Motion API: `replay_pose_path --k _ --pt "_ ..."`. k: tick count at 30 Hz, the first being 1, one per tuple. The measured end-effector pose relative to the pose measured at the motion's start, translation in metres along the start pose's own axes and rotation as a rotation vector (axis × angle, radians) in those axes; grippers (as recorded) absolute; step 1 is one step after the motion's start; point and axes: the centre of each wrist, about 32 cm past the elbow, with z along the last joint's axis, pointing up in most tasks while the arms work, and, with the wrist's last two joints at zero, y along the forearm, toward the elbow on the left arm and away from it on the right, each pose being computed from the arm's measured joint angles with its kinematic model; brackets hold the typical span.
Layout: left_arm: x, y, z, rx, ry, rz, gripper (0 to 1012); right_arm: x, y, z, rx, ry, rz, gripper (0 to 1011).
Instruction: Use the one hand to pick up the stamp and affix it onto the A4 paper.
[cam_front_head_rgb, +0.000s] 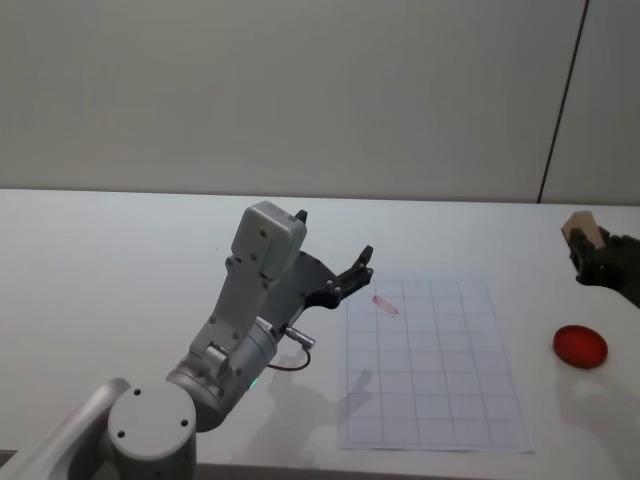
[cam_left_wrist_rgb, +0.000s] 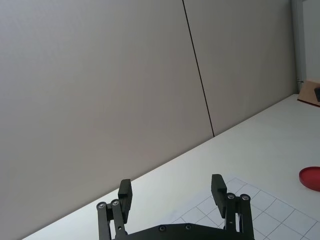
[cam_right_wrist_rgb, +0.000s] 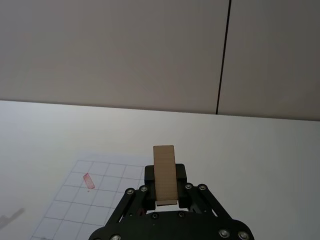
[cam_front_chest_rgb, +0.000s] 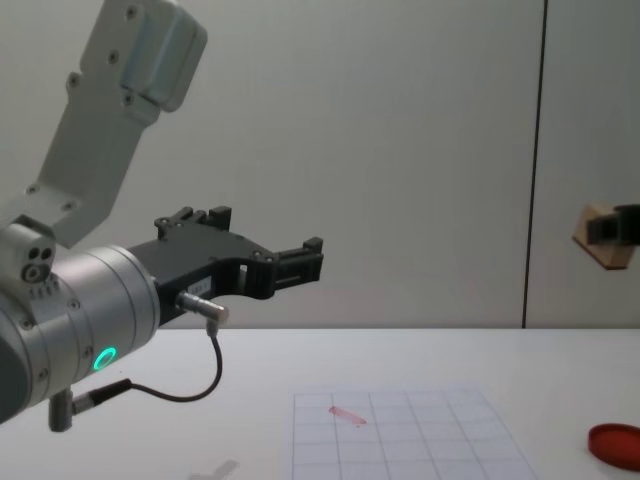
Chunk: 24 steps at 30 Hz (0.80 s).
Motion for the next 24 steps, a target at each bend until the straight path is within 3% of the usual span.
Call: replay_pose_path --k 12,24 --pt "0.0000 0.0000 0.0000 0.000 0.000 0.000 1002 0.010 0.000 -0.006 0.007 0.043 -0.028 216" --pt "0.0000 0.0000 0.0000 0.000 0.000 0.000 1002 0.016 0.007 -0.019 -0.045 0.085 -0.057 216"
